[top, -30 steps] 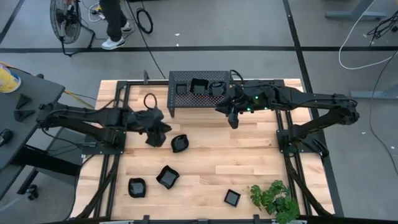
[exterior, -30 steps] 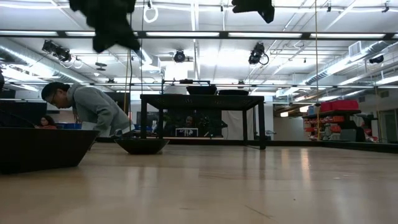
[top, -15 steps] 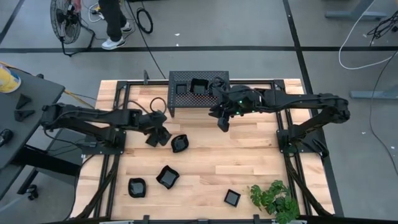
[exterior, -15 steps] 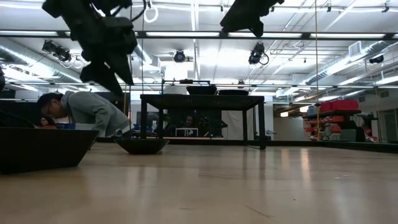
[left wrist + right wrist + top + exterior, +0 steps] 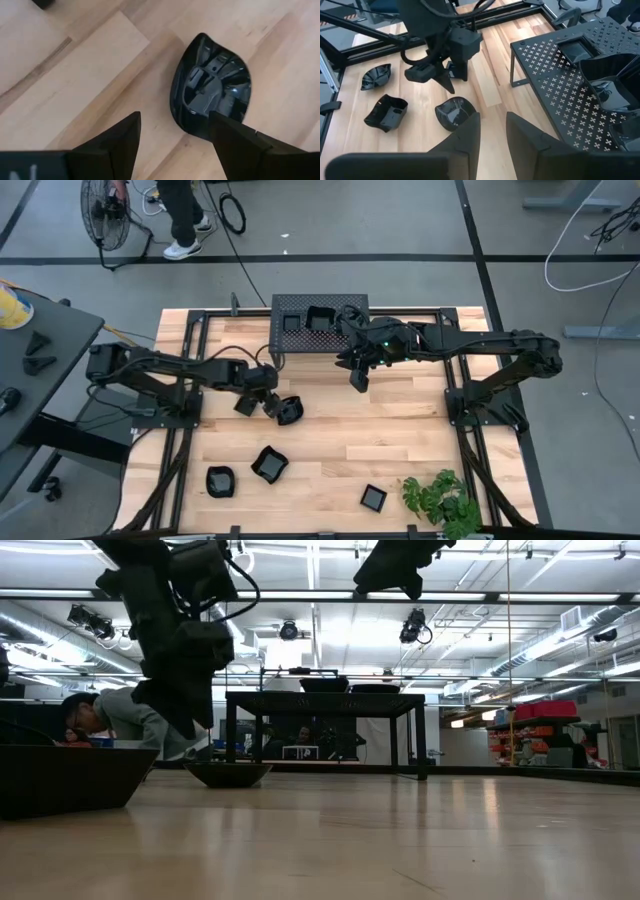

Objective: Pick & Place Mini shaped plates
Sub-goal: Stack the leaf shaped plate on top of the other leaf shaped plate on the shelf

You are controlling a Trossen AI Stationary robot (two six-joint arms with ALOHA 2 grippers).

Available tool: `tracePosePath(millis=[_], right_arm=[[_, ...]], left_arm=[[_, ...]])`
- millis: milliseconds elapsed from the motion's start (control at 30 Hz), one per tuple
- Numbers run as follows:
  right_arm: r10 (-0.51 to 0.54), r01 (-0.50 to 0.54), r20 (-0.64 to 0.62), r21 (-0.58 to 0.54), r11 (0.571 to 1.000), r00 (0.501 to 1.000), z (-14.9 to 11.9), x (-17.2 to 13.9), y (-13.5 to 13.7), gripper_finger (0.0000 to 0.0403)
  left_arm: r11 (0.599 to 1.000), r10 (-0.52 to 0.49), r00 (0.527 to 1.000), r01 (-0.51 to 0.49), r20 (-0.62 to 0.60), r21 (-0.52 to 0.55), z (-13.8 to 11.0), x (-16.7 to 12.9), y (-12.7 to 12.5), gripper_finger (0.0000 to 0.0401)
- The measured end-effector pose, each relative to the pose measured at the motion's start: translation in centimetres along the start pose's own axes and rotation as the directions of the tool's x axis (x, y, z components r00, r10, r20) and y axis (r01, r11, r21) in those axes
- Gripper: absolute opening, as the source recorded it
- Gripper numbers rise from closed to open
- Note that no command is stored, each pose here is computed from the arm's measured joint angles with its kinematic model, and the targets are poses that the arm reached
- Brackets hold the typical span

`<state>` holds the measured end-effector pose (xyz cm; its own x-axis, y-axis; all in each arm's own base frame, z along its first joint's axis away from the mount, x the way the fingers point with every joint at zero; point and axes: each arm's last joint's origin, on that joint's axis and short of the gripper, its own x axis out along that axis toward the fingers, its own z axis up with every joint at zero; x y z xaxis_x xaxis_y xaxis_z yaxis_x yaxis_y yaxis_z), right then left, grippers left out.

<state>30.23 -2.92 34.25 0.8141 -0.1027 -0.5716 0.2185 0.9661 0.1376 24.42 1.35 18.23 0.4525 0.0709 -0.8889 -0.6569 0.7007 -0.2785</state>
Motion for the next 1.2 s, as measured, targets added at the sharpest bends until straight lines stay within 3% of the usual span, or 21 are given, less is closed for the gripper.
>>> tracePosePath(millis=[433,1000,1200], right_arm=[[0.0,0.0,0.0,-0.012,1.0,1.0,0.0,0.0,0.0,0.0097],[-0.001,0.001,-0.006,-0.019,1.0,1.0,-0.1,0.0,0.0,0.0097],[-0.001,0.001,-0.006,-0.019,1.0,1.0,-0.1,0.0,0.0,0.0098]], left_arm=[[1.0,-0.007,0.997,0.007,-0.076,-0.005,-0.1,3.0,-0.4,0.0236],[0.999,0.018,0.995,-0.023,-0.1,-0.046,-0.3,4.5,-0.3,0.0235],[0.999,-0.024,0.996,0.019,-0.088,-0.05,-0.1,4.5,-0.6,0.0191]])
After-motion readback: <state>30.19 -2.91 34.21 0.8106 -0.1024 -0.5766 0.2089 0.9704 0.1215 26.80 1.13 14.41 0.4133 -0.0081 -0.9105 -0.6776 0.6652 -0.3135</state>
